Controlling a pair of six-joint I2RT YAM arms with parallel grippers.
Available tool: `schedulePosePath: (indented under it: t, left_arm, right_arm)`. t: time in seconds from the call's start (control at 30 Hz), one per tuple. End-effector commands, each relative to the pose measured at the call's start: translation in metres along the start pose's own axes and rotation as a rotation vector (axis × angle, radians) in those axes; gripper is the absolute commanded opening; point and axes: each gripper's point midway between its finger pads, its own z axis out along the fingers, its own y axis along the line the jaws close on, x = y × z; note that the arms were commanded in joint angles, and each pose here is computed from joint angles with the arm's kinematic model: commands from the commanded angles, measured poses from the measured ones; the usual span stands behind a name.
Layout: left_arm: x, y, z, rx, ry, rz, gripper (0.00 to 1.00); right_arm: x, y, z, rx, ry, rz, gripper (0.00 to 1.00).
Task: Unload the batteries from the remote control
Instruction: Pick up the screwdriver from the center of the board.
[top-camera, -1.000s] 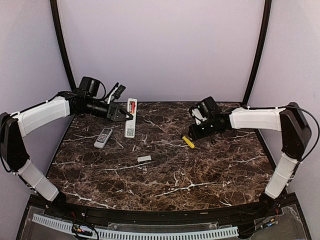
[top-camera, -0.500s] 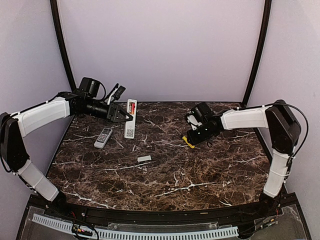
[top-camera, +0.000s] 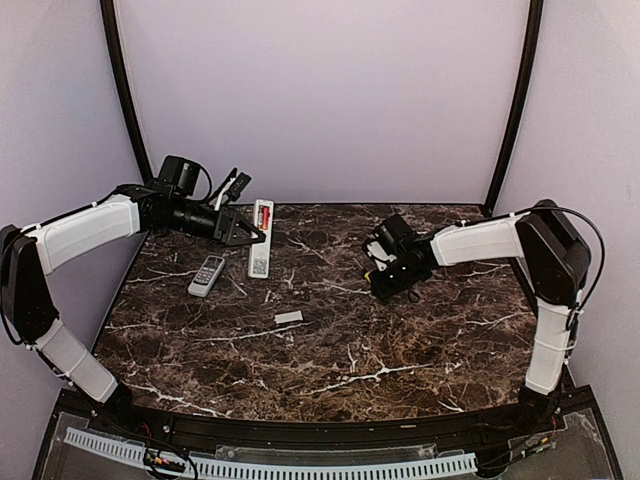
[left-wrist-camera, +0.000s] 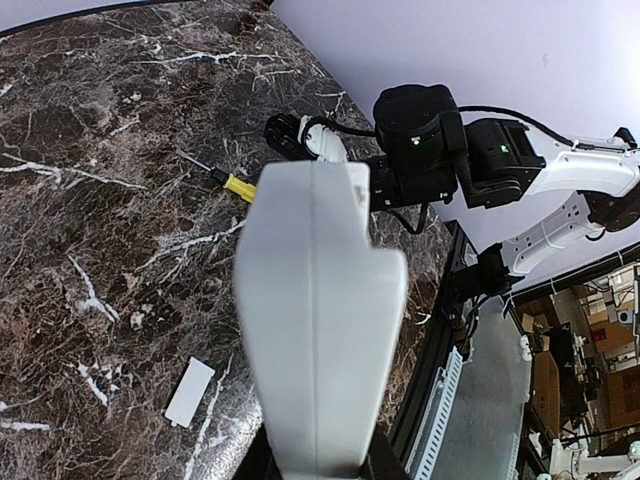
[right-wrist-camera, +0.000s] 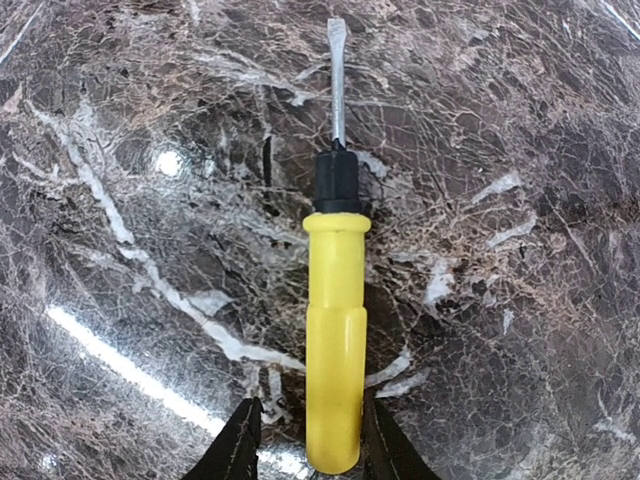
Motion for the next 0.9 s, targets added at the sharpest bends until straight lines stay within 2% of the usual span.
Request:
schedulePosePath:
  t: [0.0, 0.37, 0.53, 0.63, 0.87]
  left_arm:
    - [-0.001, -0.009, -0.007, 0.010, -0.019, 0.024, 0.00]
    - [0.000, -0.007, -0.006, 0.007, -0.017, 0.022, 0.00]
    - [0.001, -0.005, -0.005, 0.000, -0.013, 0.020, 0.00]
    - [0.002, -0.002, -0.005, -0.015, -0.012, 0.021, 0.00]
    - [0.003, 0.005, -0.005, -0.056, -0.022, 0.039, 0.00]
  right_arm:
    - [-0.007, 0.001, 0.005, 0.021, -0.015, -0.011, 0.32]
    - [0.000, -0.002, 0.015, 0.038, 0.001, -0.011, 0.25]
    - [-0.001, -0.001, 0.014, 0.031, -0.008, 0.001, 0.12]
    - [-0.005, 0.000, 0.009, 0.016, -0.031, 0.017, 0.00]
    - [-0.022, 0.000, -0.024, -0.004, -0.102, 0.035, 0.00]
